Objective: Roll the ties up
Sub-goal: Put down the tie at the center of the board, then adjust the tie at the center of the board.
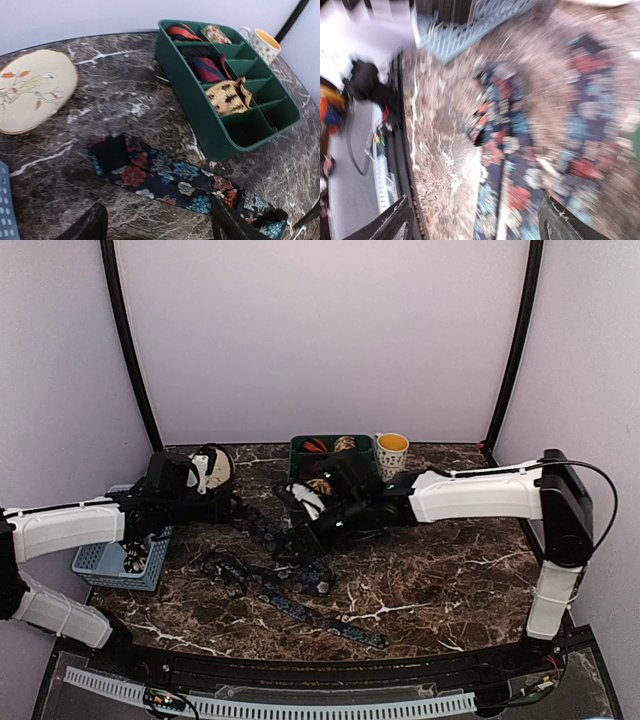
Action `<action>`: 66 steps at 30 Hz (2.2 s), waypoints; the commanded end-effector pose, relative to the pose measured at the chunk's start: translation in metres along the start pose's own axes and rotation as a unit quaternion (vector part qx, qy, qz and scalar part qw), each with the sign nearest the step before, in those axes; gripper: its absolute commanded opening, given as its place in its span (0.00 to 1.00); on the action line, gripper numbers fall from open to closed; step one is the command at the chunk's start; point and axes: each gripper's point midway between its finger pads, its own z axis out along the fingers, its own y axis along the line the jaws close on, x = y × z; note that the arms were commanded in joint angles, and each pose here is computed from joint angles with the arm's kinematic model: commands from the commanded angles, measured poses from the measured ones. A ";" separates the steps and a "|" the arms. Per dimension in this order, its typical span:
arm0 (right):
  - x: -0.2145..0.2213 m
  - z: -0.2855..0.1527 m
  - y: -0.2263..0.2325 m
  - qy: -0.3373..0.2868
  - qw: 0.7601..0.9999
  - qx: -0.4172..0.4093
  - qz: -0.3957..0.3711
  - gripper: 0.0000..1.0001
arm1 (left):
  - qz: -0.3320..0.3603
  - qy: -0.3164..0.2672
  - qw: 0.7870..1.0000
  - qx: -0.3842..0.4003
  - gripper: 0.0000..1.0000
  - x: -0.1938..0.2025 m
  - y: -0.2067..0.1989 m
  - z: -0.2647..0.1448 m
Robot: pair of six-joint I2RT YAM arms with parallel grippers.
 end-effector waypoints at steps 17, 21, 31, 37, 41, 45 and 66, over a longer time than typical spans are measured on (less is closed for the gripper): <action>-0.011 -0.181 -0.077 -0.192 0.970 0.101 0.109 0.82 | 0.018 0.161 0.986 -0.042 0.64 0.090 -0.059 0.095; -0.009 -0.186 -0.081 -0.196 0.968 0.107 0.113 0.82 | 0.022 0.175 0.981 -0.076 0.68 0.096 -0.056 0.110; -0.001 -0.203 -0.088 -0.203 0.964 0.125 0.119 0.82 | -0.006 0.223 0.967 -0.123 0.32 0.145 -0.022 0.080; 0.005 -0.206 -0.090 -0.208 0.962 0.120 0.128 0.81 | 0.018 0.154 0.984 -0.088 0.00 0.109 -0.027 0.054; 0.007 -0.216 -0.094 -0.221 0.958 0.120 0.141 0.81 | 0.086 0.063 0.994 0.017 0.00 0.048 -0.078 0.045; 0.010 -0.239 -0.104 -0.246 0.946 0.134 0.163 0.81 | 0.202 -0.008 0.968 0.146 0.00 0.012 -0.161 0.028; 0.081 -0.343 -0.144 -0.335 0.861 0.258 0.284 0.81 | 0.465 -0.073 0.818 0.332 0.67 0.040 -0.395 0.086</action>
